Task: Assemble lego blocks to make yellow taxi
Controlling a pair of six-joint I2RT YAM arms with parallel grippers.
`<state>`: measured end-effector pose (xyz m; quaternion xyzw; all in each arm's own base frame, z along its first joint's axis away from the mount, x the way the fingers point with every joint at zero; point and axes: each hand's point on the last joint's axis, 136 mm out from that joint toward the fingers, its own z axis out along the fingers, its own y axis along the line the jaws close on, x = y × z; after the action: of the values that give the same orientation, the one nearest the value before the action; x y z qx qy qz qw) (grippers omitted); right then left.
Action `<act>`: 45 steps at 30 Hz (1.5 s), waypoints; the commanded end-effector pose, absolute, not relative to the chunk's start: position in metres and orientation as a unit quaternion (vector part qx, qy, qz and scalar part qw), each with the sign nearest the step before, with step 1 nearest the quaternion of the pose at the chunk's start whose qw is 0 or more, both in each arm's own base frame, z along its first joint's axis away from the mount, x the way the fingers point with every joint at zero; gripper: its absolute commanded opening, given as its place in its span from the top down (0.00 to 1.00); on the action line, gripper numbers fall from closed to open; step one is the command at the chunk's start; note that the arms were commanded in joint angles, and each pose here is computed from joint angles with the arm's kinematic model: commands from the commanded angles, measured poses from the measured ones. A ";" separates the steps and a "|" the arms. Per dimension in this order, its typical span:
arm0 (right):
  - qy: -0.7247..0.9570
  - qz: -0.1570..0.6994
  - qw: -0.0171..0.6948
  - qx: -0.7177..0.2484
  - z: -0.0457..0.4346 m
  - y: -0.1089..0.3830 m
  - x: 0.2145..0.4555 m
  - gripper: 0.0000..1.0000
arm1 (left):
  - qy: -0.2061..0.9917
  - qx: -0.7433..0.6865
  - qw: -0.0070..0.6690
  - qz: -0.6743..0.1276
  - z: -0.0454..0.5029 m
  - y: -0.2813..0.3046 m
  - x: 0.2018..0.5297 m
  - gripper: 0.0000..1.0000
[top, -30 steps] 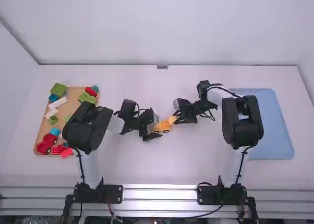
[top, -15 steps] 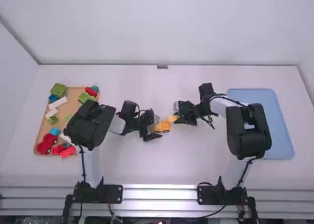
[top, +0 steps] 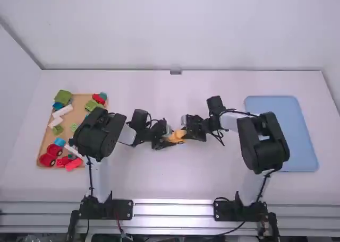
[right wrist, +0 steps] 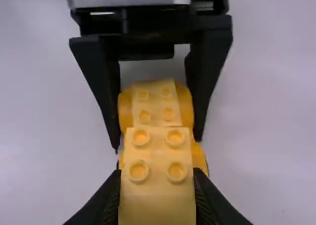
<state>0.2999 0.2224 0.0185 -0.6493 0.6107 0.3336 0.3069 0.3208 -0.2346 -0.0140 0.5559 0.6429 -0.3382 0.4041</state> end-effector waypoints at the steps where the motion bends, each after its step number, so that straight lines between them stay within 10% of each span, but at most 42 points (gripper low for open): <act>1: 0.621 0.329 0.302 -0.644 0.022 0.222 0.298 0.87 | 0.642 0.554 0.391 -0.357 -0.020 -0.236 0.311 0.46; 9: 0.624 0.307 0.280 -0.662 0.013 0.227 0.292 0.88 | 0.610 0.598 0.381 -0.355 -0.028 -0.234 0.293 0.58; 36: 0.601 0.313 0.268 -0.685 0.011 0.229 0.278 0.85 | 0.626 0.584 0.382 -0.349 -0.028 -0.233 0.301 0.52; 45: 0.591 0.312 0.264 -0.695 0.010 0.236 0.273 0.55 | 0.627 0.583 0.381 -0.349 -0.028 -0.233 0.300 0.53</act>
<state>0.2763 0.2347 0.0039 -0.6929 0.5959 0.3114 0.2605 0.3035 -0.2358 -0.0159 0.5860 0.6117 -0.3553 0.3952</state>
